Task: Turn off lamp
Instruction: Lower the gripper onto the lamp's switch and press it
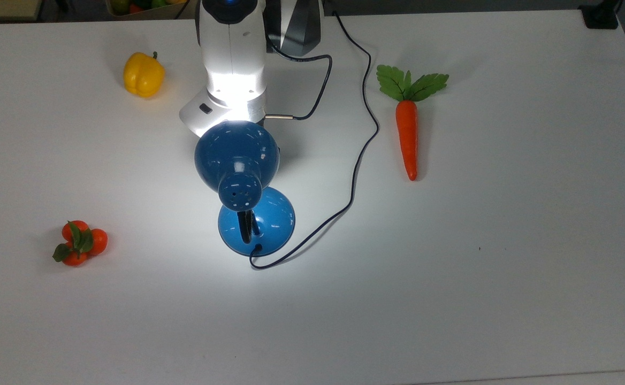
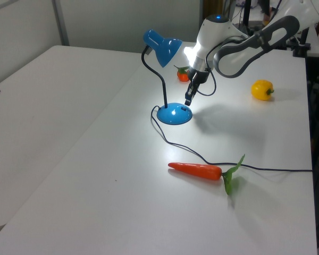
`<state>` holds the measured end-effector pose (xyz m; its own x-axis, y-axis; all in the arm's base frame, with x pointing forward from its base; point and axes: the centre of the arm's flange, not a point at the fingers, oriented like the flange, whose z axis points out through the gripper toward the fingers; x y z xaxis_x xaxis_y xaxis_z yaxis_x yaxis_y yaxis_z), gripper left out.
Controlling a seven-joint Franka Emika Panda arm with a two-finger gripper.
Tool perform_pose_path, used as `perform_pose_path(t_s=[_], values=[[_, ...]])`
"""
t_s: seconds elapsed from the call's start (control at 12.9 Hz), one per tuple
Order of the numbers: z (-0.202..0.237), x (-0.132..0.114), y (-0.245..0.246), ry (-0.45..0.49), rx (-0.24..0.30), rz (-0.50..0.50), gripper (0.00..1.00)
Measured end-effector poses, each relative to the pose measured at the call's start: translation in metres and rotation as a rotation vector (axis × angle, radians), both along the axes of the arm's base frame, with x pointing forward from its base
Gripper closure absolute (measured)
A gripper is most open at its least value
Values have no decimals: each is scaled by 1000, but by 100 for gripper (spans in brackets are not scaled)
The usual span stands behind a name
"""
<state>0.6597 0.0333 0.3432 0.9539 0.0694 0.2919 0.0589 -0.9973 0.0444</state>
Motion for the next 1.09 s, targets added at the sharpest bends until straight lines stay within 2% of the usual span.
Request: perform_pose_path(t_s=[1.09], values=[[-10,2,5,-13,5,8,99]])
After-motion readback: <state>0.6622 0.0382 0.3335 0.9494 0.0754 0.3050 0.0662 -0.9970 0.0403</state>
